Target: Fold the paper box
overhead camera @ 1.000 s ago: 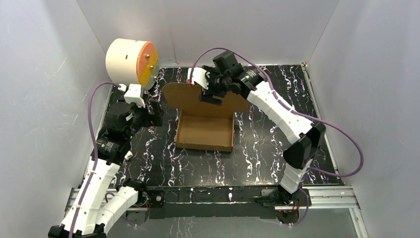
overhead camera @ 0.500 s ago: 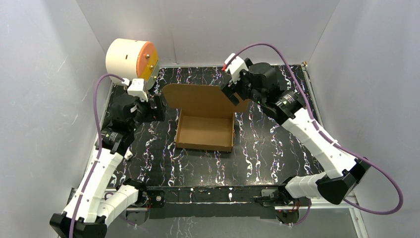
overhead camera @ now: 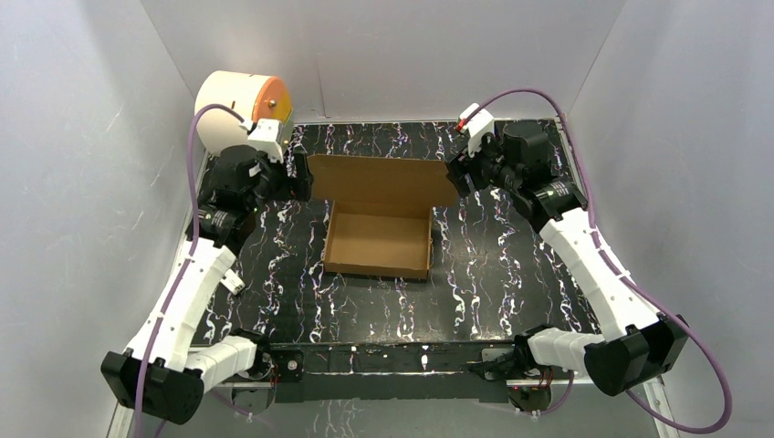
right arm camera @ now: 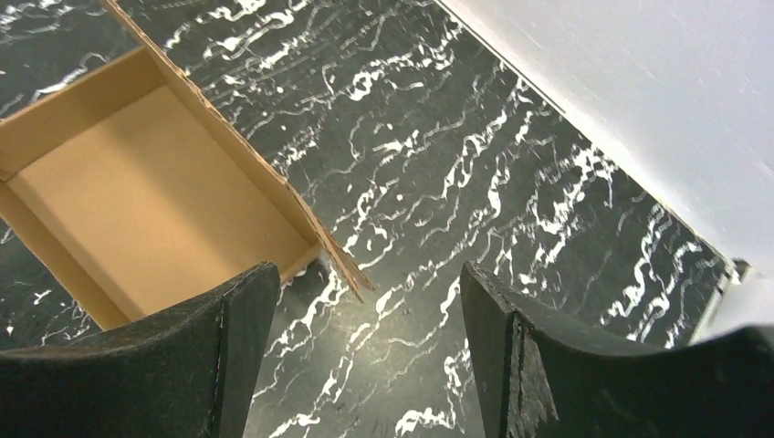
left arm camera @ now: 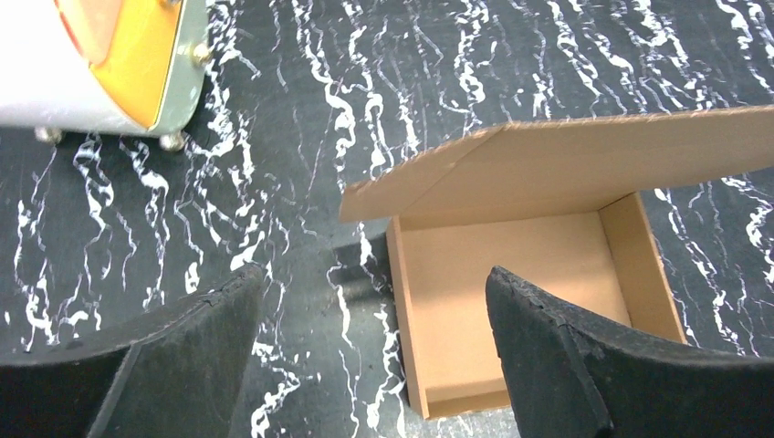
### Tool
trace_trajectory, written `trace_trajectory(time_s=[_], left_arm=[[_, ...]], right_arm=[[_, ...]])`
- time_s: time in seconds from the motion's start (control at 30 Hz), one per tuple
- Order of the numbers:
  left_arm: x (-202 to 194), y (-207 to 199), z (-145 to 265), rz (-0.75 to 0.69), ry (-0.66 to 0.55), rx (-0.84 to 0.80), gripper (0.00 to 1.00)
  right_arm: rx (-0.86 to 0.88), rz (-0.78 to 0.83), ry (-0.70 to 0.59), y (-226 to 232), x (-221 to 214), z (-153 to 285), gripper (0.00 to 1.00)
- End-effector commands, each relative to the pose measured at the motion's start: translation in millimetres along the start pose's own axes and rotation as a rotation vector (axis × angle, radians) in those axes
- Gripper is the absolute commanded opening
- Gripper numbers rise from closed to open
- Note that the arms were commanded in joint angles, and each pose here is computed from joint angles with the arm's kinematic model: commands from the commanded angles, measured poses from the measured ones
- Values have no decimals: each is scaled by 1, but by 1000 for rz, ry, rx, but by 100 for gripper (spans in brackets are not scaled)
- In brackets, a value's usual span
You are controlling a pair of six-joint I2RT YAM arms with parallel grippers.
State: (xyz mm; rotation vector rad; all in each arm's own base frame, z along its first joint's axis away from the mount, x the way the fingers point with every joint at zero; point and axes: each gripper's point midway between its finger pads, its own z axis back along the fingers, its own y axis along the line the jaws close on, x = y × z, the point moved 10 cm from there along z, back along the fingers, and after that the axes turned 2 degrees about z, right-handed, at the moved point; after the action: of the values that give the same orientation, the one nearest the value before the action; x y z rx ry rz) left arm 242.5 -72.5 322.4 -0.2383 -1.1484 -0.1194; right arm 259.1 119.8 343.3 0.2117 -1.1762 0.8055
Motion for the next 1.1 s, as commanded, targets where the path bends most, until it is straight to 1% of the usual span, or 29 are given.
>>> trace_trajectory(time_s=[0.0,0.1,0.2,0.23,0.37,0.47,0.53,0.6,0.7,0.77,0.8,0.87,0.9,1.07], left_arm=[[25,-6,-8,-51,-53,-119,86],[27,-2,-18,-43,-26,-149,85],[29,0,-23,-40,-21,-203,85],[30,-1,-25,-40,-17,-220,83],[30,-1,-33,-34,4,-245,76],[27,-1,-40,-35,27,-250,73],[28,-1,-43,-40,21,-259,72],[29,-2,-46,-47,11,-276,69],[30,-4,-50,-49,28,-306,62],[29,-5,-51,-43,38,-320,52],[28,-5,-50,-40,41,-327,46],[28,-7,-47,-12,50,-329,35],[28,-8,-44,12,53,-325,31],[21,-12,-29,134,60,-285,25]], right_arm=[[123,13,-128,-2,3,-10,80],[151,6,-140,-2,1,-14,78],[176,4,-124,-2,0,-19,71],[177,3,-121,-2,-1,-20,69],[208,-8,-135,0,-2,-22,65],[233,-19,-130,2,-3,-25,57],[234,-26,-125,2,-4,-26,51],[242,-27,-128,3,-5,-26,48],[241,-33,-127,4,-6,-25,42],[234,-38,-124,4,-6,-24,37],[228,-44,-119,4,-7,-24,35],[197,-67,-100,3,-7,-23,27],[187,-73,-94,2,-7,-22,24],[120,-143,-90,1,-6,-18,14]])
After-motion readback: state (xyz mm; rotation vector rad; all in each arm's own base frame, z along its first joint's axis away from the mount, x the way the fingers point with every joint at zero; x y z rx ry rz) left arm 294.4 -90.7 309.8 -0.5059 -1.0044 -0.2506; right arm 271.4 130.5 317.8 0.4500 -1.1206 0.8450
